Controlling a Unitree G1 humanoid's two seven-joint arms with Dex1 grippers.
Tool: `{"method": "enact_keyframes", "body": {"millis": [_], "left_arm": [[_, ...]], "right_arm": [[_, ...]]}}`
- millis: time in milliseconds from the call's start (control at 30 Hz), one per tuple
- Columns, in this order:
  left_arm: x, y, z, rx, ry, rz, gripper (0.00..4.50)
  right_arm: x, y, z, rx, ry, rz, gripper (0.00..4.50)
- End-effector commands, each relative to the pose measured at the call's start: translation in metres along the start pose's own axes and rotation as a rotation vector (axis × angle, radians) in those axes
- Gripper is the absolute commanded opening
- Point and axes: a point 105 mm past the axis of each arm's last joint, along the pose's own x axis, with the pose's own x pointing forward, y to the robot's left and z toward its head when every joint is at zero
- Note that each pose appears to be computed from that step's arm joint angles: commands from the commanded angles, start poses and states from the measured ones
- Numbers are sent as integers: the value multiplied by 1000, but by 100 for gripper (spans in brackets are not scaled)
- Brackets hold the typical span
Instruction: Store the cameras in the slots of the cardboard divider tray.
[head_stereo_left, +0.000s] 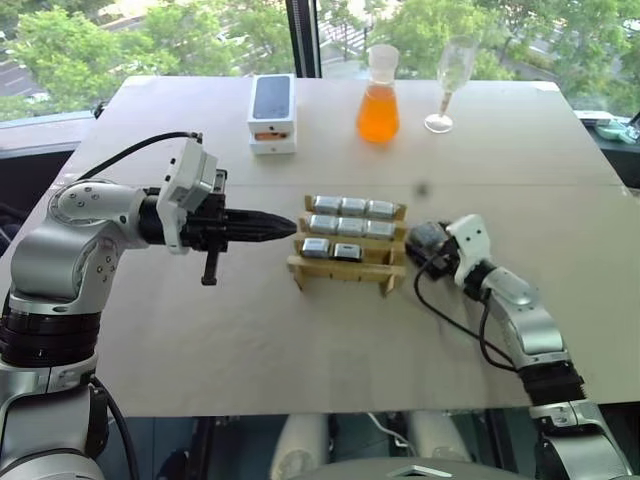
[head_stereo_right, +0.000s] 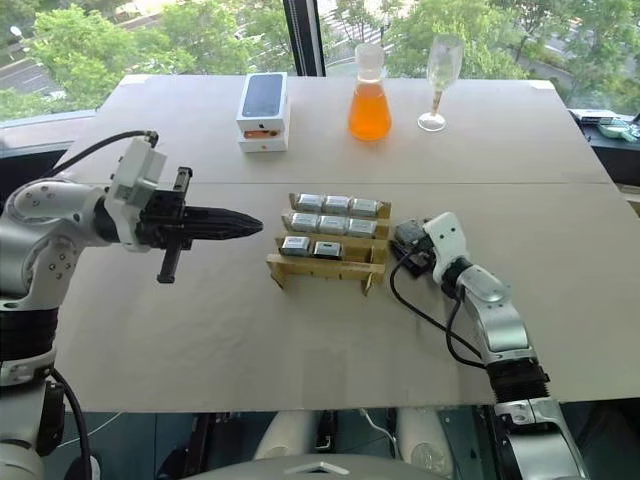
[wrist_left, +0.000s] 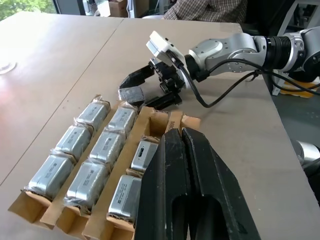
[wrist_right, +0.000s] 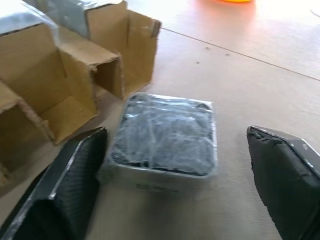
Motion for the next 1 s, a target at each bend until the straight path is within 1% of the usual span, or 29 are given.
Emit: {"method": "enact_keyframes", "body": {"millis": [33, 67, 100, 167, 267, 333, 367, 433, 500, 567, 633, 700, 733, 767, 833, 900, 1000], "left_arm": [[-1, -3, 7, 37, -1, -17, 0], [-1, -2, 6, 33, 3, -16, 0], [-1, -2, 4, 32, 8, -17, 0], [-1, -2, 3, 31, 10, -18, 0], [5, 5, 9, 28, -35, 14, 0], [11, 6, 13, 16, -64, 13, 0], [16, 6, 12, -6, -64, -3, 0], [27, 7, 9, -20, -60, -22, 0], [35, 9, 7, -23, -56, -36, 0], [53, 18, 5, -55, -80, -46, 0], [69, 29, 2, -87, -85, -43, 0], [82, 34, -3, -116, -76, -63, 0], [87, 35, -4, -127, -72, -78, 0], [93, 36, -6, -121, -62, -95, 0], [102, 37, -6, -128, -55, -135, 0], [106, 31, -4, -139, -46, -209, 0], [107, 27, -6, -133, -19, -261, 0]], "right_arm": [[-6, -8, 7, -15, -39, -28, 279], [-7, -8, 7, -17, -39, -20, 227], [-8, -8, 8, -24, -43, -18, 195], [-10, -10, 11, -50, -54, -25, 195], [-18, -23, 23, -298, -106, -81, 195], [-26, -23, 35, -385, -158, -66, 195], [-29, -17, 45, -422, -195, -31, 195], [-38, 3, 67, -515, -284, 89, 195], [-43, 16, 81, -595, -328, 158, 195], [-48, 37, 91, -800, -344, 264, 195], [-50, 51, 90, -928, -336, 342, 195], [-48, 60, 90, -1031, -348, 384, 195], [-48, 64, 90, -1071, -358, 398, 195], [-45, 67, 91, -1162, -369, 403, 195], [-39, 69, 86, -1265, -363, 404, 195], [-33, 68, 81, -1303, -347, 390, 195], [-29, 69, 84, -1314, -362, 359, 195]]}}
